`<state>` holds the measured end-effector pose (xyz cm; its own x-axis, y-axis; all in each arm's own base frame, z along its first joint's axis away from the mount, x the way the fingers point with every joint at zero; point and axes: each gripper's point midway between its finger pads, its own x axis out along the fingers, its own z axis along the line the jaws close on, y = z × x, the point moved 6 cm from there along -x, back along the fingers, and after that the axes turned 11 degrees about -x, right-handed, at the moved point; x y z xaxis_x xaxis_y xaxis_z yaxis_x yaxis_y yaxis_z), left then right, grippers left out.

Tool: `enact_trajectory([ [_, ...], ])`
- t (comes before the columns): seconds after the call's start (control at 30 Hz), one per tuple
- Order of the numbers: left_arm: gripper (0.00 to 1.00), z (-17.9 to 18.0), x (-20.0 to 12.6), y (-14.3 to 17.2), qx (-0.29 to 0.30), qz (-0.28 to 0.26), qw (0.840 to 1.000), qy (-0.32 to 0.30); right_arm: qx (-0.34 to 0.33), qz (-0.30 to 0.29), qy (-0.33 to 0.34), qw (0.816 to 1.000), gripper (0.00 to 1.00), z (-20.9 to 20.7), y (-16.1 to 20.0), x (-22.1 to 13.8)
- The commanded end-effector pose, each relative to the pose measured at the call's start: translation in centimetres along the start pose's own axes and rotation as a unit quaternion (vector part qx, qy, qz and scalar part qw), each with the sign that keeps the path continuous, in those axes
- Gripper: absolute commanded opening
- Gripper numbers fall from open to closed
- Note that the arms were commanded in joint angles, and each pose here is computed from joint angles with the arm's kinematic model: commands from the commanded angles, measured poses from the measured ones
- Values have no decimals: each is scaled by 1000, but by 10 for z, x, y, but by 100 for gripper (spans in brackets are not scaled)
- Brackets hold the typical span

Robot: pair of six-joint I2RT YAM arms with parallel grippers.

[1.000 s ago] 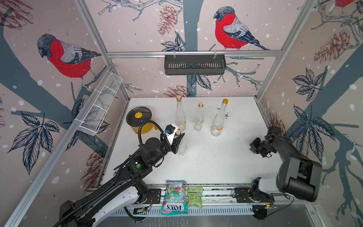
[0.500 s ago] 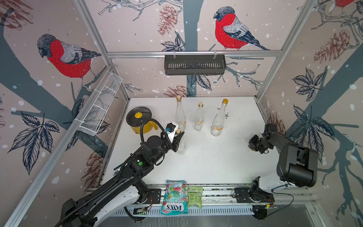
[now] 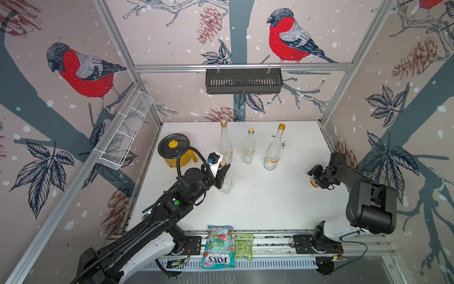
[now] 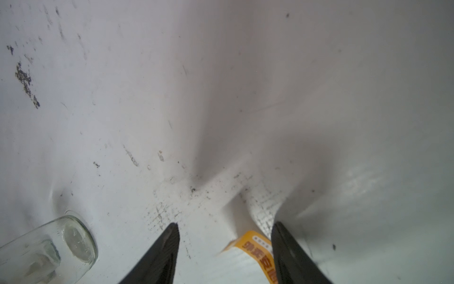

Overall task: Remove the label from the bottle
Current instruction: Place the label at the center of the board, then pick up the bottle from the center of the board.

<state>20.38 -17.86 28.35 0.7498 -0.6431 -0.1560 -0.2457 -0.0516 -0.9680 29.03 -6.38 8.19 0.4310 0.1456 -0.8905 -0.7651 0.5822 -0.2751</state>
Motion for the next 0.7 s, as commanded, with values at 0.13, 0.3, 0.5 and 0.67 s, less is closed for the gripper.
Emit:
enact_trajectory([
  [0.13,0,-7,-1,-22,1,-45,999,23,-79,-50,37,995,82,24,-3,-22],
  [0.3,0,-11,-1,-24,4,-44,998,37,-191,-149,8,970,97,83,-7,-60],
  [0.5,0,-14,-2,-30,10,-44,998,48,-272,-212,-64,936,99,122,-4,-95],
  [0.67,0,-16,-1,-31,11,-39,998,55,-356,-283,-155,877,99,146,13,-133],
])
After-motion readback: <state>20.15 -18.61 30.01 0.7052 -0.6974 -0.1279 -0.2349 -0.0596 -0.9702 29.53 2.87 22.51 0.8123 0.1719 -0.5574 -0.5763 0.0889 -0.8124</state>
